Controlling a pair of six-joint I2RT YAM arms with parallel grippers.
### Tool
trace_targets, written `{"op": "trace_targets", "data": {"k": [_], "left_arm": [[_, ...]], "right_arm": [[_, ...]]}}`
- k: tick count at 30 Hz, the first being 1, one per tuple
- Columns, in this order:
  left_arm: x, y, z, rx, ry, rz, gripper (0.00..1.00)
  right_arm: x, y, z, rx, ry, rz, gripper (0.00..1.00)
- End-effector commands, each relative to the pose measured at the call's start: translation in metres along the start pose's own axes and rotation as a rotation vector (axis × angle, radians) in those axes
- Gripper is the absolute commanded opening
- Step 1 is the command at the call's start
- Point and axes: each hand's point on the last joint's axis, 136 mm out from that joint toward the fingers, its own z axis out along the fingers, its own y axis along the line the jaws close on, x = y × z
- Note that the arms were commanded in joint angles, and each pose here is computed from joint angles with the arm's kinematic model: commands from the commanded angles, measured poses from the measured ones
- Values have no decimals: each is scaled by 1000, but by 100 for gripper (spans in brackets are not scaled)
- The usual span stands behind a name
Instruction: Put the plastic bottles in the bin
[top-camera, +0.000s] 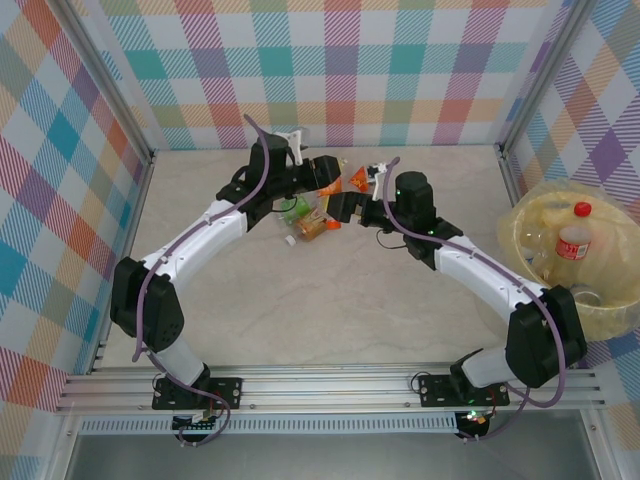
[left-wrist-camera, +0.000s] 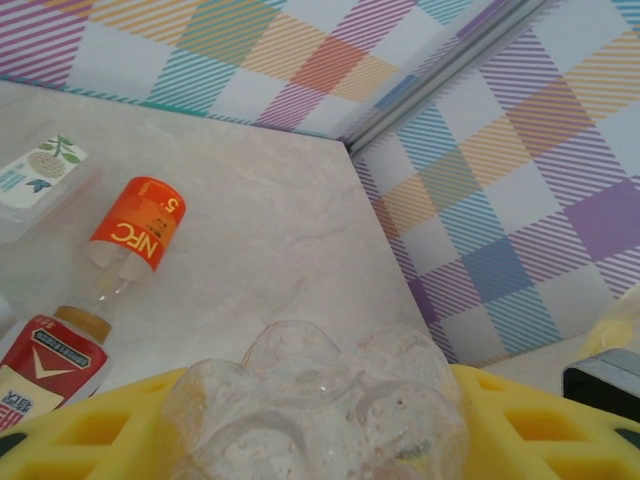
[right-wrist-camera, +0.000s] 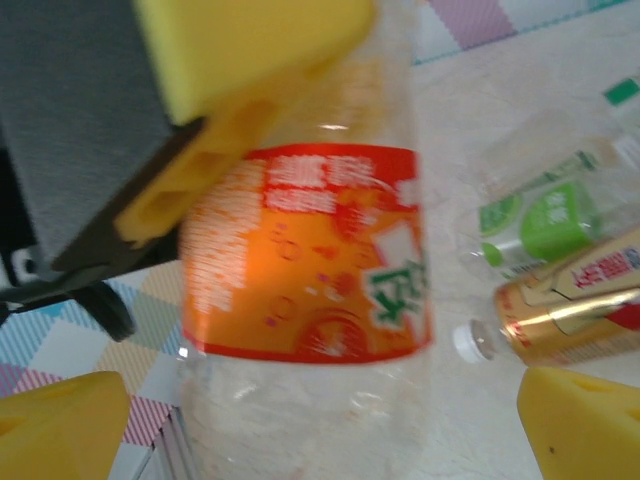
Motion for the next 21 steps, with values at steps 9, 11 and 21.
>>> {"op": "trace_targets", "data": {"k": [9, 11, 21], "left_arm": [[-1, -32, 0, 137, -12, -31, 48], [1, -32, 2, 141, -3, -33, 48], [8, -35, 5, 157, 48, -64, 49]], "right_arm": [[-9, 2, 13, -6, -67, -34, 96], [-8, 0, 13, 2, -66, -41, 90], [-11, -10, 4, 99, -76, -112, 62]]}}
